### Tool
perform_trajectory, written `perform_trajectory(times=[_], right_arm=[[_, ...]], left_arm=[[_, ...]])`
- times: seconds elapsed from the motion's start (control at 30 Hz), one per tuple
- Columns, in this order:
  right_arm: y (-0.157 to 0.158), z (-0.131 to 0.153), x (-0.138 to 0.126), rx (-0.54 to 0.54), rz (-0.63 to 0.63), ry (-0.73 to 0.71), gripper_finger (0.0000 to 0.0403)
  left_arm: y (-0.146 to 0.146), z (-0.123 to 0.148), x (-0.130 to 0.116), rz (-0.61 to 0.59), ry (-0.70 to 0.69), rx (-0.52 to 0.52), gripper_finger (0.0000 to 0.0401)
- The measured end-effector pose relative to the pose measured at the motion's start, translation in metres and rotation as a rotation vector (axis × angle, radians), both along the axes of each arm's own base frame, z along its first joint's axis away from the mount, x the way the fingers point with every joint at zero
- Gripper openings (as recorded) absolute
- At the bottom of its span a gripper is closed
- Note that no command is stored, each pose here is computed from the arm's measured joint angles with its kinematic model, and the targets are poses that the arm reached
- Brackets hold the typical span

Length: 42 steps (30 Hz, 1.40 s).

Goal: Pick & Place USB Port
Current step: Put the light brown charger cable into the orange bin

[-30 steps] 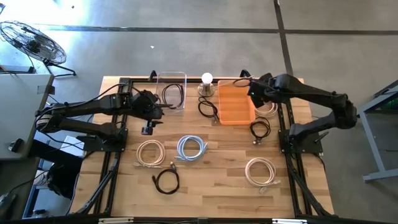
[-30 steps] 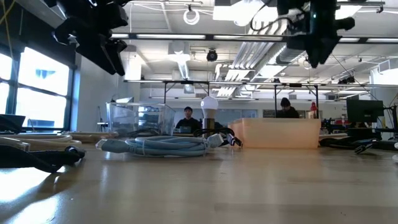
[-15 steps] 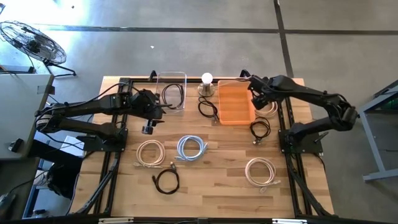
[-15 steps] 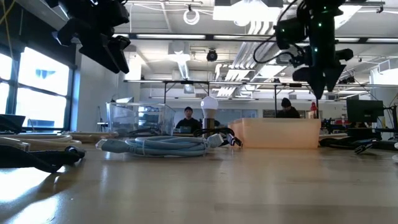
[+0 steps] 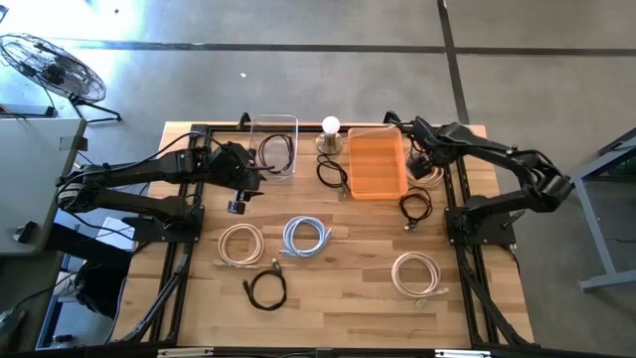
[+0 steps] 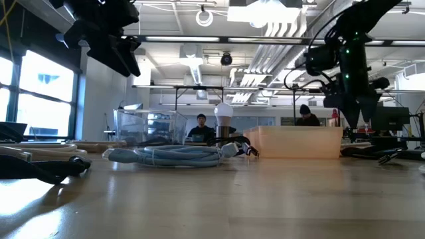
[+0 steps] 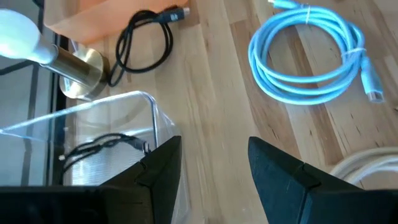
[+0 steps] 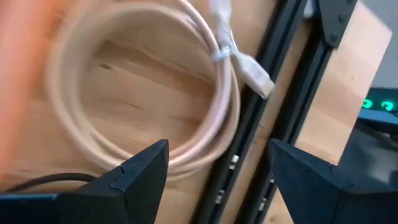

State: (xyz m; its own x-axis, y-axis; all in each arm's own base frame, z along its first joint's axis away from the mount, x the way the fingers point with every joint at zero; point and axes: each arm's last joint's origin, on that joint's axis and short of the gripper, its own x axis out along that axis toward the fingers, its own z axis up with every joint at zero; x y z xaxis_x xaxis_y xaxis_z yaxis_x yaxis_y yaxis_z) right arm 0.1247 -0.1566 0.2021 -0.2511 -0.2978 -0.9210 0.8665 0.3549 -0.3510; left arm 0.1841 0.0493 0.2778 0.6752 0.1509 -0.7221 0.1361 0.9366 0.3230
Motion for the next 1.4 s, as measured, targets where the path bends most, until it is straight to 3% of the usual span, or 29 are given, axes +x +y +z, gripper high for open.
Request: perform_trajectory(times=[0.33, 0.8, 1.27, 1.4], right_arm=[[-0.002, -0.005, 0.002, -0.01, -0.016, -0.056, 0.0266], [0.005, -0.041, -0.009, 0.031, -0.05, -0.122, 0.0265], [0.012, -0.072, -0.014, -0.024, -0.055, -0.212, 0.0263], [0.012, -0.074, -0.015, -0.033, -0.05, -0.205, 0.0238]], left_arm=[[0.0, 0.001, 0.001, -0.002, -0.014, 0.001, 0.0182], [0.0, 0.001, 0.001, 0.0, -0.015, 0.0, 0.0182], [0.0, 0.001, 0.001, -0.001, -0.016, -0.003, 0.0182], [0.0, 0.001, 0.001, 0.003, -0.016, -0.006, 0.0182]])
